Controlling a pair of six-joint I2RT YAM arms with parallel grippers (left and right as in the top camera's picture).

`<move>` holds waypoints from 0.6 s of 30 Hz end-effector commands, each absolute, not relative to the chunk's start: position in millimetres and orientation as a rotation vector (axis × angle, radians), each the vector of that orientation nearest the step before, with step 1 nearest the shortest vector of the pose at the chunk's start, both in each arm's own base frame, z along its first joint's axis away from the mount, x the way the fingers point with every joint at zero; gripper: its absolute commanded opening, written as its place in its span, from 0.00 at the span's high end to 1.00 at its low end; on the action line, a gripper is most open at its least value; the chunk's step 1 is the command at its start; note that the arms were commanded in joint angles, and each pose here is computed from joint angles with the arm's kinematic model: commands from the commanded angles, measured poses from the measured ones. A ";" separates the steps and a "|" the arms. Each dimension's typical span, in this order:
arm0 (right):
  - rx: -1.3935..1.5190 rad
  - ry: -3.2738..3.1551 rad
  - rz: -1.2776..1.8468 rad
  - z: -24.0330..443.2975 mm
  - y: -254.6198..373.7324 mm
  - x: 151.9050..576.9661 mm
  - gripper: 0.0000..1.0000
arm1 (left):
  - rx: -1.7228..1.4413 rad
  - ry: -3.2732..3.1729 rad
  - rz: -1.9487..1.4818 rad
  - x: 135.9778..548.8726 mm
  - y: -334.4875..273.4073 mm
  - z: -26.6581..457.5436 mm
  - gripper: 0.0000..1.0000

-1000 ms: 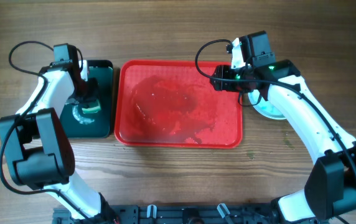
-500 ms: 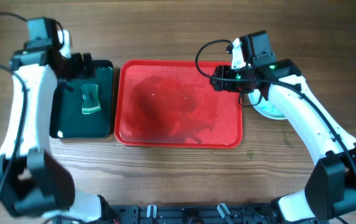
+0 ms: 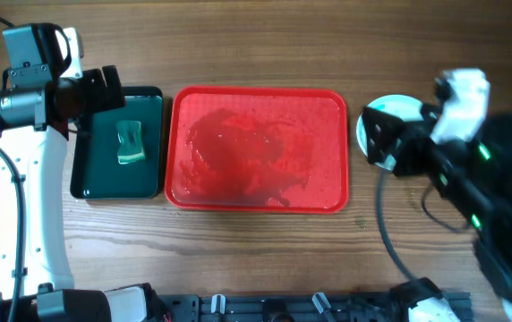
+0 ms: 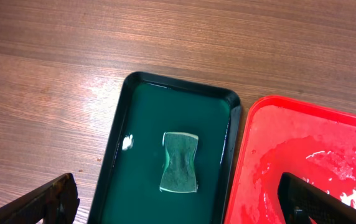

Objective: Clean dirty plates on tray and stack at the side

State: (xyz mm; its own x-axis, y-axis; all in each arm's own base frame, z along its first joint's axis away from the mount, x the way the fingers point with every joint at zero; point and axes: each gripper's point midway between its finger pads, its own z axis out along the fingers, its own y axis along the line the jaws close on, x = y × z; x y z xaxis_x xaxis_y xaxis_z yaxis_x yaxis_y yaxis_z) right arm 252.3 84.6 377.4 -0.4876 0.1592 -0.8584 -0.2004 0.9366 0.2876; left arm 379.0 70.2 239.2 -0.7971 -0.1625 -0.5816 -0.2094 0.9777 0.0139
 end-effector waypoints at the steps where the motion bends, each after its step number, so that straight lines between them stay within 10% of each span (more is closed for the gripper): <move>1: -0.038 1.977 0.446 393.7 76.0 218.4 0.00 | -0.264 2.501 0.109 380.2 71.1 242.1 0.00; 18: -0.283 1.706 0.193 320.5 53.9 249.3 0.00 | -0.264 2.501 0.109 380.2 71.1 242.1 0.00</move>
State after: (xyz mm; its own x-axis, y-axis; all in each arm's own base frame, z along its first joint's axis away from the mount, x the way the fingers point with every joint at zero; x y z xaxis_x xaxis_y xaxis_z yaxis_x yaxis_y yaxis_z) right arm 260.0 39.1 339.2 -0.2311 0.0102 -0.9729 -0.1547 0.9868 0.0471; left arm 378.9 70.2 239.1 -0.7973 -0.1625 -0.5813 -0.2094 0.9777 0.0139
